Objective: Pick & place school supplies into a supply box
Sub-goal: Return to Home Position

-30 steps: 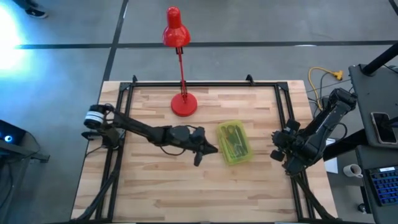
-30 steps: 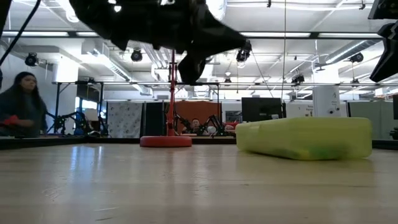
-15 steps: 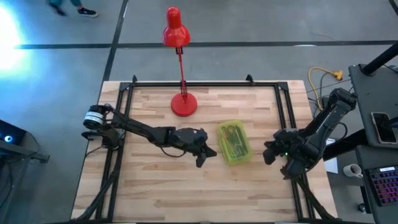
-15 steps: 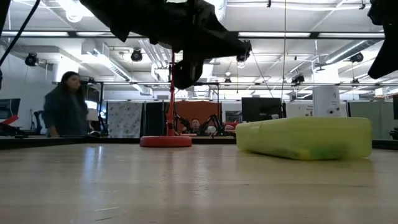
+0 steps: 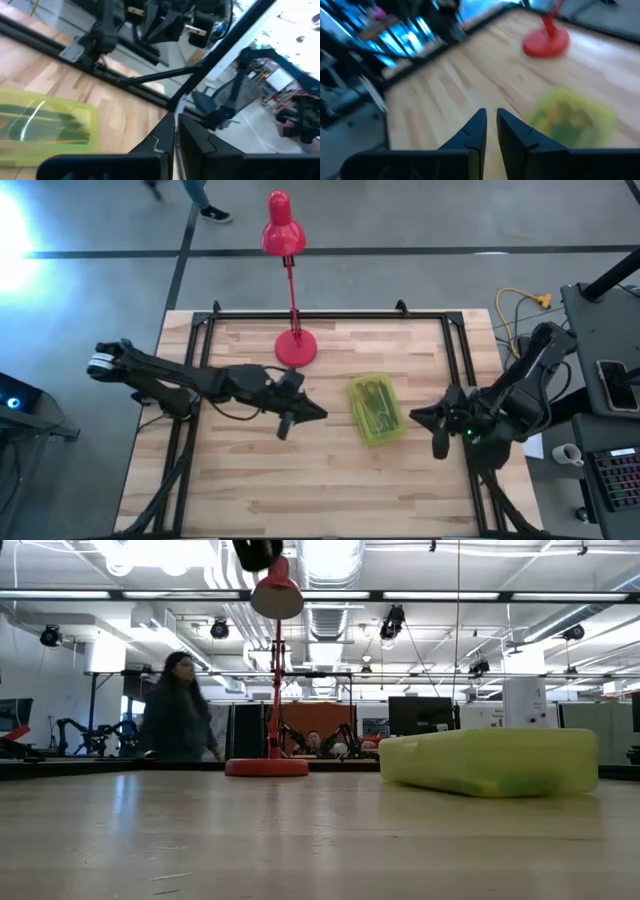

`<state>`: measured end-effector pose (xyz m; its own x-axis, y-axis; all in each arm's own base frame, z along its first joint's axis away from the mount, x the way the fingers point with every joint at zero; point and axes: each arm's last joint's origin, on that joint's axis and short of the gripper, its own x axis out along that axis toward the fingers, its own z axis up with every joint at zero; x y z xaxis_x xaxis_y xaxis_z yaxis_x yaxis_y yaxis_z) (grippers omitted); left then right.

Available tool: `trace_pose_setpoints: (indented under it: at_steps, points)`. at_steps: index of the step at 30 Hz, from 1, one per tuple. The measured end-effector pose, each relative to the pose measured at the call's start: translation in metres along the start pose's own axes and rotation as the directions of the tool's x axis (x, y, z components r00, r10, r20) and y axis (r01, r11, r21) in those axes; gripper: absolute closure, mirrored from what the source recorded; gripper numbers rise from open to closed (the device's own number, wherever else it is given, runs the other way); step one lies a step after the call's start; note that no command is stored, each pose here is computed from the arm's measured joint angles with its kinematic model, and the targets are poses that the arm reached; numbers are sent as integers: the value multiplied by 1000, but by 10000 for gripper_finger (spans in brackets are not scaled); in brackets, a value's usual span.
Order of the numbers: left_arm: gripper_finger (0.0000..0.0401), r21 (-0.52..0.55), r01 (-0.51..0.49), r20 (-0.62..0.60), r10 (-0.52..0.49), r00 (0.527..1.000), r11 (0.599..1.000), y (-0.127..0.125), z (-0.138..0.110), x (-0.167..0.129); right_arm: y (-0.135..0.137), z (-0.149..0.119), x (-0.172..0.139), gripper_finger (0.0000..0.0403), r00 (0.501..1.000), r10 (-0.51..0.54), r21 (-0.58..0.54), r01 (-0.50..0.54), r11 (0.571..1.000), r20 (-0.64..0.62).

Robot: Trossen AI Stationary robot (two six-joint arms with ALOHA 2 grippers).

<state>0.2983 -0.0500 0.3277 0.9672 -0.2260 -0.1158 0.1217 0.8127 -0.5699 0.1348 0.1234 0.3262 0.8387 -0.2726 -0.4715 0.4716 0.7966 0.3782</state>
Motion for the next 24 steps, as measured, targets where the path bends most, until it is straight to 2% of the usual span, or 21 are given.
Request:
trace_pose_setpoints:
  at_steps: [4,7,9,11,13,14,18,21,24]
  points:
    - [395,19,32,26,-32,999,999,-9,6,-12,15,13,6,365,991,95,10,-96,995,94]
    - [395,46,38,42,-40,998,998,-11,9,-17,21,12,26,365,976,194,20,-197,980,99]
    - [395,49,41,46,-43,998,998,-12,10,-18,23,14,46,364,948,296,33,-302,953,120]
    - [395,61,43,50,-46,998,997,-13,11,-20,21,20,65,365,894,428,0,-431,902,133]
    - [395,89,44,56,-49,997,995,-13,12,-21,11,27,79,364,854,502,-27,-503,864,139]
    - [395,103,44,60,-51,997,994,-14,13,-23,5,32,83,364,845,514,-23,-516,856,146]
    - [395,167,52,86,-68,994,984,-18,18,-33,-21,44,77,365,861,478,-7,-484,875,172]
    - [395,208,58,108,-82,991,976,-20,21,-44,-37,37,68,365,885,439,-2,-444,896,158]
    - [395,231,64,127,-96,987,971,-21,21,-58,-50,30,56,365,876,447,3,-455,890,181]
